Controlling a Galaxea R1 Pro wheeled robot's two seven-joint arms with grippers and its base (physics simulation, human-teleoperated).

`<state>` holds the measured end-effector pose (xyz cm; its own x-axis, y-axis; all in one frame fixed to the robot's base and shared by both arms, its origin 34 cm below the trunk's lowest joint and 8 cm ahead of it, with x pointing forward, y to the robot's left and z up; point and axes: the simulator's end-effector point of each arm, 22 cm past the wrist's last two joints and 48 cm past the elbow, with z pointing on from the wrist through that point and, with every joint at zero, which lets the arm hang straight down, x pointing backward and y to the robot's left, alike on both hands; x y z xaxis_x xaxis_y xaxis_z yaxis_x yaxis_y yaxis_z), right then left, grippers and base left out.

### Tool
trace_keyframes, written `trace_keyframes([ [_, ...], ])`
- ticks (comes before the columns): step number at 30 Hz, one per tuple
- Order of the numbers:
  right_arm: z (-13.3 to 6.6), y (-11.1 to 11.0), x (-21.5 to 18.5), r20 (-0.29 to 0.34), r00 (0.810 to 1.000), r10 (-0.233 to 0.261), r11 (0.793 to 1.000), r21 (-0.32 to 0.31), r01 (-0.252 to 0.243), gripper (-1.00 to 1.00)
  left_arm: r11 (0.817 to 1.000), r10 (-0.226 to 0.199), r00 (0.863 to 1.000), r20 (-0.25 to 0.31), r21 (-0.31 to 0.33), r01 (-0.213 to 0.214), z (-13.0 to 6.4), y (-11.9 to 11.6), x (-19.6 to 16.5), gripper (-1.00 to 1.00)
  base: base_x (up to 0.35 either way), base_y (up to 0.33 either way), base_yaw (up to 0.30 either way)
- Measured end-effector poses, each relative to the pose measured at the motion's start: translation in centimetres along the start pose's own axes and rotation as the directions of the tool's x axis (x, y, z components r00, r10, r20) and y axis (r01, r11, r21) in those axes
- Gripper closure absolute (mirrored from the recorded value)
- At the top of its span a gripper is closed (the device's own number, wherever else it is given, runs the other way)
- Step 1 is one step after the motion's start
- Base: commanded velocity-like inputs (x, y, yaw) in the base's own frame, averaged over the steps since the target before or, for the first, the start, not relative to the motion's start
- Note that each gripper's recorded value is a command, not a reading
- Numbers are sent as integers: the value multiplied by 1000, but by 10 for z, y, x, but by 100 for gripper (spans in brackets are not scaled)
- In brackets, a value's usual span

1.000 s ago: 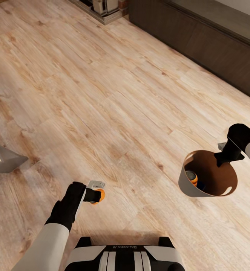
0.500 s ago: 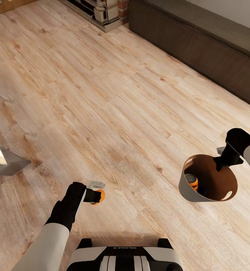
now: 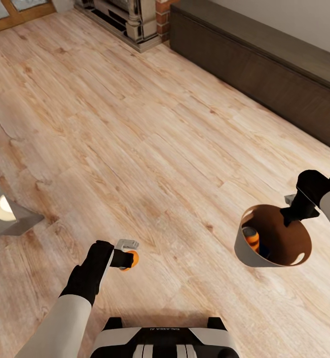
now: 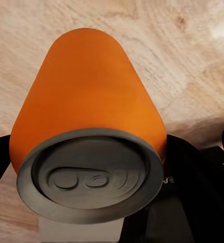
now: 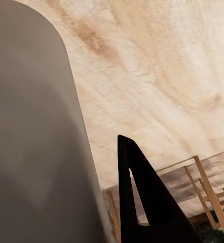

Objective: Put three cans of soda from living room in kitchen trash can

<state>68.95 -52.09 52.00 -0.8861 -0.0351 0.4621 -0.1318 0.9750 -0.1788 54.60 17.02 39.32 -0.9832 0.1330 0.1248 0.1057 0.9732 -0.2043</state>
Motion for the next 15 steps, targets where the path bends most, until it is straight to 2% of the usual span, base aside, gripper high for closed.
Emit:
trace_keyframes([
  [9, -18, 9, 5, 8, 1000, -18, 1000, -7, 18, 100, 1000, 3, 1000, 14, -2, -3, -22, -4, -4, 100, 0, 0, 0],
  [15, -32, 6, 10, 16, 1000, -20, 1000, -1, 20, 100, 1000, 4, 1000, 22, -3, -4, -36, -6, -6, 100, 0, 0, 0],
])
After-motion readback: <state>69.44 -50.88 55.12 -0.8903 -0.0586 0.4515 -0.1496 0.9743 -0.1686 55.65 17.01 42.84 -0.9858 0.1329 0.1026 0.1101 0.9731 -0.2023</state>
